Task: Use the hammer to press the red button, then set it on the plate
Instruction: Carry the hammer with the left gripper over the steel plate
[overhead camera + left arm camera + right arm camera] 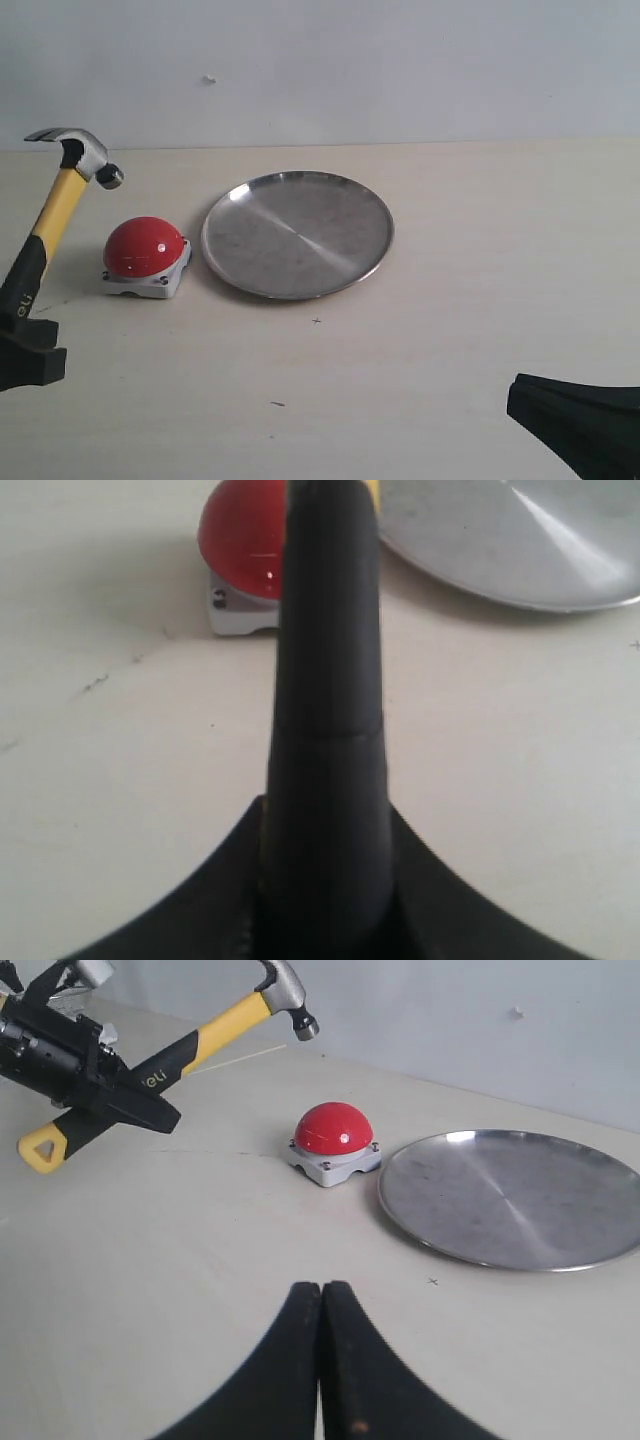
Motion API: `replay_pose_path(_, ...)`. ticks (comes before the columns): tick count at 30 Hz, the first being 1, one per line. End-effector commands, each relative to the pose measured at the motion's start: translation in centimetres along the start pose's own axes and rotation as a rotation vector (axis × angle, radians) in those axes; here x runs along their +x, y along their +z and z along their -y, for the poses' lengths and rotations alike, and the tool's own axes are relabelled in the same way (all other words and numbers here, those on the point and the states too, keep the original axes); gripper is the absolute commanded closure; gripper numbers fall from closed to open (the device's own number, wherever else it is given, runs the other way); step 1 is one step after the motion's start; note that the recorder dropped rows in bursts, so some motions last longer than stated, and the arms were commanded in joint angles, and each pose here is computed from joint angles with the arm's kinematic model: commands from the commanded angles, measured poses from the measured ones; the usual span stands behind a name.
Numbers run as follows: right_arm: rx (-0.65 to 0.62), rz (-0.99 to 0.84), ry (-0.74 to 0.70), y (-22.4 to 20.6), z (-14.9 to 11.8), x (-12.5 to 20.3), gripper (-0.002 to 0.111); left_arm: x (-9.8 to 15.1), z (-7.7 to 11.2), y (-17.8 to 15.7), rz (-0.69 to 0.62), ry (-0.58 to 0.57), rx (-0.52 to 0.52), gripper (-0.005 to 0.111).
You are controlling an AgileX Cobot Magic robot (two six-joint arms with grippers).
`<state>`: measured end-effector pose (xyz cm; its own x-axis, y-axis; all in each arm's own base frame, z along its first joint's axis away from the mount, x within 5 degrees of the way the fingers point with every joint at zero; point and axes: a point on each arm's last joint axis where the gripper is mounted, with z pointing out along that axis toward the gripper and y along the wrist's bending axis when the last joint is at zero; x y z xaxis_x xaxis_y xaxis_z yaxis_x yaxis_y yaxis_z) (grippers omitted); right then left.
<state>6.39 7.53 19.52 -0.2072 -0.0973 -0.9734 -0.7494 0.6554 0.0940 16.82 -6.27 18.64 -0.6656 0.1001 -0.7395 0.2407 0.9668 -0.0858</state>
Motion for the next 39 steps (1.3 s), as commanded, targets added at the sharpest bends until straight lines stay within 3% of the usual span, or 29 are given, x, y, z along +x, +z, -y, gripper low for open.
replay_pose_path(1,-0.002,0.008,-0.004,-0.1,0.0,0.0,0.108,-0.9,0.6,0.7,0.011,-0.004,0.045,0.107)
replay_pose_path(4,-0.002,0.008,-0.004,-0.1,0.0,0.0,0.108,-2.4,0.8,0.9,0.042,-0.005,0.05,0.107)
replay_pose_path(7,-0.001,0.009,0.001,-0.1,0.0,0.0,0.108,-5.5,1.2,-0.1,0.149,-0.007,0.062,0.107)
replay_pose_path(12,-0.001,0.009,0.001,-0.1,0.0,0.0,0.108,-6.4,0.7,-1.5,0.19,-0.013,0.006,0.107)
replay_pose_path(17,-0.001,0.009,0.001,-0.1,0.0,0.0,0.108,-4.6,1.0,3.0,0.013,0.018,0.019,0.107)
replay_pose_path(21,-0.001,0.009,0.002,-0.1,0.0,0.0,0.108,-1.2,0.6,7.6,-0.223,-0.022,-0.03,0.107)
replay_pose_path(24,-0.001,0.009,0.002,-0.1,0.0,0.0,0.108,-0.3,0.6,8.6,-0.271,-0.015,-0.027,0.107)
replay_pose_path(29,-0.001,0.009,0.0,-0.1,0.0,0.0,0.108,-1.8,1.5,7.4,-0.163,-0.023,0.065,0.107)
replay_pose_path(39,-0.001,0.009,0.0,-0.1,0.0,0.0,0.108,-6.0,2.5,1.5,0.153,-0.023,0.19,0.107)
